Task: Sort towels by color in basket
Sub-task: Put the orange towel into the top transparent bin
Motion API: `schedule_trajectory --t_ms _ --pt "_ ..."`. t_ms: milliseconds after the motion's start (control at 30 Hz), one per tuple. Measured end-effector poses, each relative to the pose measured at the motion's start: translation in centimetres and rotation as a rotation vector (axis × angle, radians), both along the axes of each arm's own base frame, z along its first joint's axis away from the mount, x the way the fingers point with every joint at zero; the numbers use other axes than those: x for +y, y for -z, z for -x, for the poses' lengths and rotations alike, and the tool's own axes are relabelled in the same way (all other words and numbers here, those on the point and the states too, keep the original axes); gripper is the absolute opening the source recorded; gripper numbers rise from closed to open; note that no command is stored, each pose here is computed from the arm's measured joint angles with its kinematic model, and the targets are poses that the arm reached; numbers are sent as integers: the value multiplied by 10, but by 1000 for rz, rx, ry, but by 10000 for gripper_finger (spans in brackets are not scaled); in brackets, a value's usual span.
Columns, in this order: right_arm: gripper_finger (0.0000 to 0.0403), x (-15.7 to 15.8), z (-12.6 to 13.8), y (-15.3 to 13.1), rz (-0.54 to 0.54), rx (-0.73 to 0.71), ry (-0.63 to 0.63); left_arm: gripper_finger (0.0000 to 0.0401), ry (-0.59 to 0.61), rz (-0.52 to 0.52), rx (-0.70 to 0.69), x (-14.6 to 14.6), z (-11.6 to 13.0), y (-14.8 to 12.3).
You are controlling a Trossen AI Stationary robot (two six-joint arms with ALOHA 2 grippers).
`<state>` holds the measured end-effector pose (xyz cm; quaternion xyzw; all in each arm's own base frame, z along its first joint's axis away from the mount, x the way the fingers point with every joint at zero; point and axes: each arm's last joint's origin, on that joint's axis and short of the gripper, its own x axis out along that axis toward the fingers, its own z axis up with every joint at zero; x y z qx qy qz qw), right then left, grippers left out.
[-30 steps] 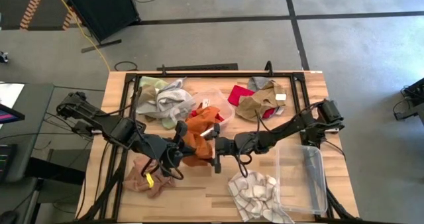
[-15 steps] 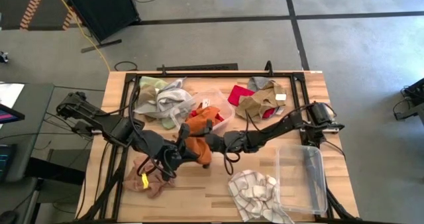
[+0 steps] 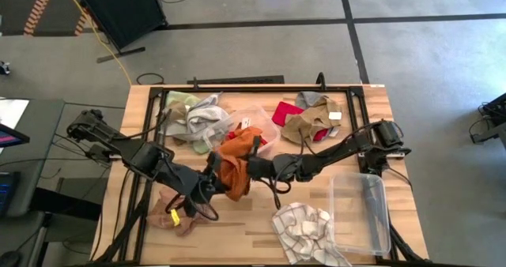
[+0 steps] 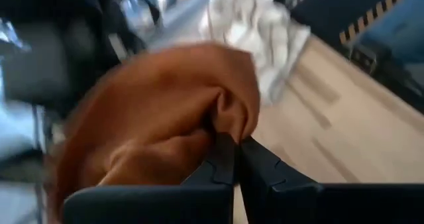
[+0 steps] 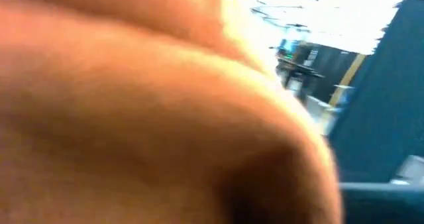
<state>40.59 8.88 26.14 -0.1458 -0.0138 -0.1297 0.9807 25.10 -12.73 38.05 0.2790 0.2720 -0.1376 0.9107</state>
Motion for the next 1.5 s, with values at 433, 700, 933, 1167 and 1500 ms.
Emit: schedule_trajectory --t_ms 433,700,933,1167,1500 --pt "31 -50 34 -43 -32 180 130 100 -366 -72 137 36 -4 37" --pt "31 -82 39 -35 -28 329 187 140 -489 -73 189 63 -11 56" --pt "31 -119 40 -26 -124 399 151 150 -409 -32 196 54 -8 54" --pt "31 -147 37 -13 -230 421 93 149 -269 40 243 32 -1 55" --pt "31 -165 14 15 -314 485 19 149 -102 149 317 -4 16 56"
